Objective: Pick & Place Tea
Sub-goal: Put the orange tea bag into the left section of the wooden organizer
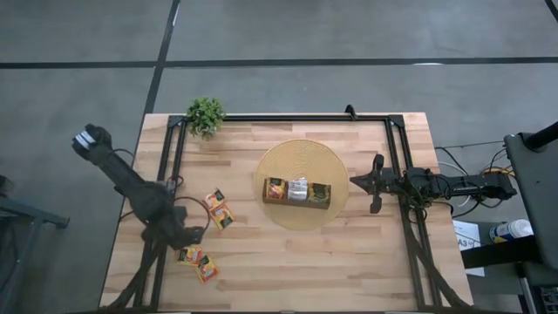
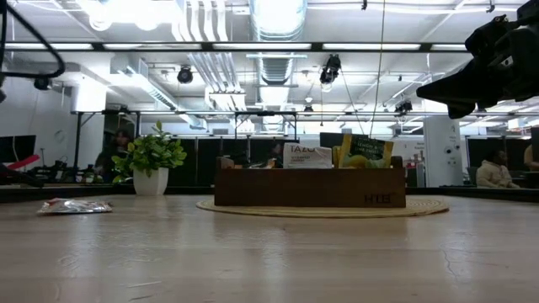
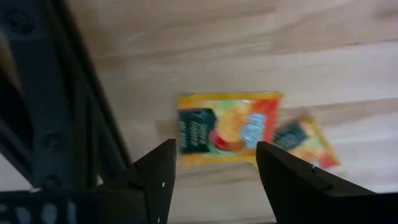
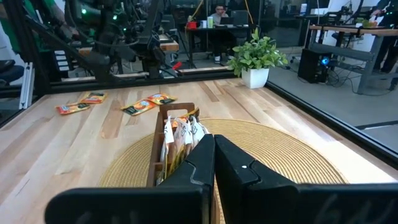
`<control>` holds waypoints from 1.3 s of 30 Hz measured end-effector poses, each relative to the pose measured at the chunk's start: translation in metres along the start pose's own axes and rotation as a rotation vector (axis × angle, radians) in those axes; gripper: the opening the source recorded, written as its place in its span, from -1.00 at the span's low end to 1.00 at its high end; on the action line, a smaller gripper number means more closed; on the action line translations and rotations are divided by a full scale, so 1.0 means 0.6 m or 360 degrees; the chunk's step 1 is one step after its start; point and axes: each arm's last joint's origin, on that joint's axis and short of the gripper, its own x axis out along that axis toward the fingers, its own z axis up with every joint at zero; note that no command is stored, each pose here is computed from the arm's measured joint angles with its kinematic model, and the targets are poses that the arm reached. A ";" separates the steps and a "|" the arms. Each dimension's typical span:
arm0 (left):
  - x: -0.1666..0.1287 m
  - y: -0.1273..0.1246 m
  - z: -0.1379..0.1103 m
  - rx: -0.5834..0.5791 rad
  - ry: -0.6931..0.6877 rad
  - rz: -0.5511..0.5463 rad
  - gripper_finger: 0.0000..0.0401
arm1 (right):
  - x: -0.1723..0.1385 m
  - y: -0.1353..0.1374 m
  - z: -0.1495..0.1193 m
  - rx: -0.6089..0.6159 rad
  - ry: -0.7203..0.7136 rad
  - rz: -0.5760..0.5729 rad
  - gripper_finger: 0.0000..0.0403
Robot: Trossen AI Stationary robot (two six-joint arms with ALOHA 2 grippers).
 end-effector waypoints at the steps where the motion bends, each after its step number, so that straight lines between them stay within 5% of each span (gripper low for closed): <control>1: 0.005 0.003 0.000 -0.0008 -0.0012 0.0023 0.06 | 0.000 0.000 0.000 0.0000 0.0000 0.0001 -0.96; 6: 0.031 0.014 0.003 -0.0011 -0.0035 0.0141 0.00 | 0.000 0.000 0.000 0.0000 -0.0001 0.0000 -0.96; 14: 0.074 0.014 0.013 0.0033 0.0084 -0.0012 -0.03 | 0.000 0.000 0.000 0.0000 0.0000 0.0000 -0.96; 26: 0.095 0.026 0.031 0.0019 0.0059 0.0012 -0.06 | 0.000 0.000 0.000 0.0000 0.0000 0.0001 -0.96; 30: 0.100 0.031 0.036 0.0028 0.0070 0.0019 -0.28 | 0.000 0.000 0.000 0.0000 0.0000 0.0000 -0.96; 35: 0.104 0.033 0.038 0.0044 0.0089 0.0018 -0.86 | 0.000 0.000 0.000 0.0000 0.0000 0.0001 -0.96; 39: 0.104 0.032 0.038 0.0058 0.0085 -0.0011 -0.98 | 0.000 0.000 0.000 0.0000 0.0000 0.0001 -0.96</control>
